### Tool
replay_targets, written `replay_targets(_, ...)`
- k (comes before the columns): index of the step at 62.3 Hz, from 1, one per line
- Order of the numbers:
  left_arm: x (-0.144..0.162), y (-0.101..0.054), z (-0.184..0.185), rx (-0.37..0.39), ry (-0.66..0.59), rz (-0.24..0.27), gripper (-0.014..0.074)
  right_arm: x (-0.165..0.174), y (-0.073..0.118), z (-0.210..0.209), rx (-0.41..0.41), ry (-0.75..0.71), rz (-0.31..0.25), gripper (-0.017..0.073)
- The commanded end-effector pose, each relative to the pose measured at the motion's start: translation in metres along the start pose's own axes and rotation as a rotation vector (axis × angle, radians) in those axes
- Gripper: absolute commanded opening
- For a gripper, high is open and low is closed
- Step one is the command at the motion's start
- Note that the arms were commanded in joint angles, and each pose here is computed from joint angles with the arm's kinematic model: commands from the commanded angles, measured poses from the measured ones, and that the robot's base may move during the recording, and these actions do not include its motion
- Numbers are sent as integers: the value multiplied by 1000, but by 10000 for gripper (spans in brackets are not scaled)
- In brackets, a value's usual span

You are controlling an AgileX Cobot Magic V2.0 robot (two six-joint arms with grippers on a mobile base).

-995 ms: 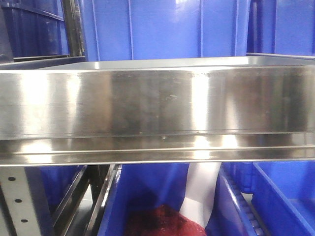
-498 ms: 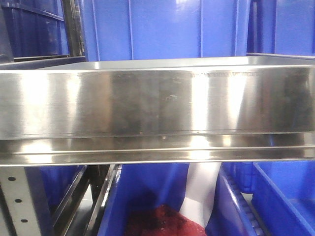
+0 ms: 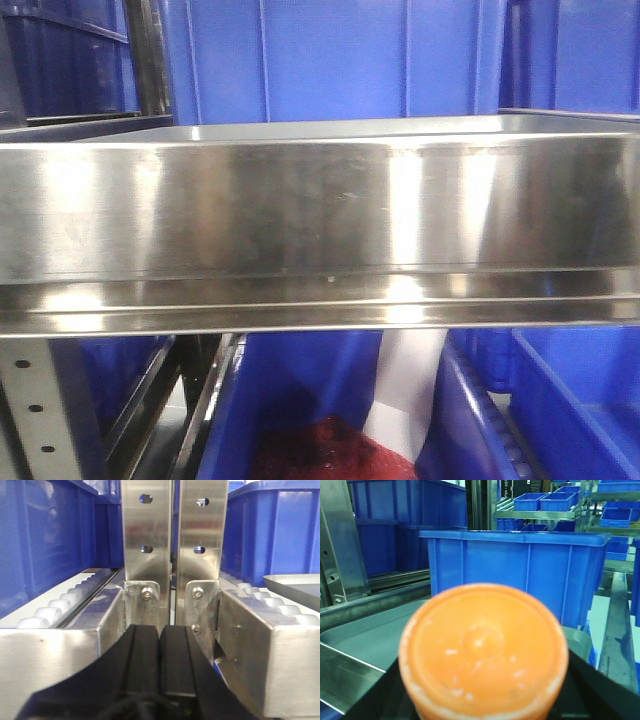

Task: Grab orange capacitor from left shelf to right conveyor

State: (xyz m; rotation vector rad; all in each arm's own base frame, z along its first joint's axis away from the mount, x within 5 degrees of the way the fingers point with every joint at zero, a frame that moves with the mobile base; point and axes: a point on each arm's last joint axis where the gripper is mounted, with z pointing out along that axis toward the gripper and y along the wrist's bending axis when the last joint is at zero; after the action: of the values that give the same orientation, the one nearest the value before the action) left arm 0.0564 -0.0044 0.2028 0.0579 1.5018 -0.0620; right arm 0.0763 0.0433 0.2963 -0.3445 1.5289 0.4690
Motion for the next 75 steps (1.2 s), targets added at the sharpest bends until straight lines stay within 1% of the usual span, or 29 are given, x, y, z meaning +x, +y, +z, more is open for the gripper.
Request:
replay_targets(1, -10, 0, 0, 2, -88, -6, -105, -13, 5, 0, -43, -60, -25, 48)
replay_targets(19, -10, 0, 0, 2, -88, -6, -105, -13, 5, 0, -43, -60, -25, 48)
replay_targets(20, -10, 0, 0, 2, -88, -12, -105, -13, 5, 0, -43, -60, -25, 48)
replay_targets(21, -10, 0, 0, 2, -88, -6, -105, -13, 5, 0, -43, -60, -25, 48)
replay_targets(75, -10, 0, 0, 2, -88, -6, -105, -13, 4, 0, -43, -59, -25, 48)
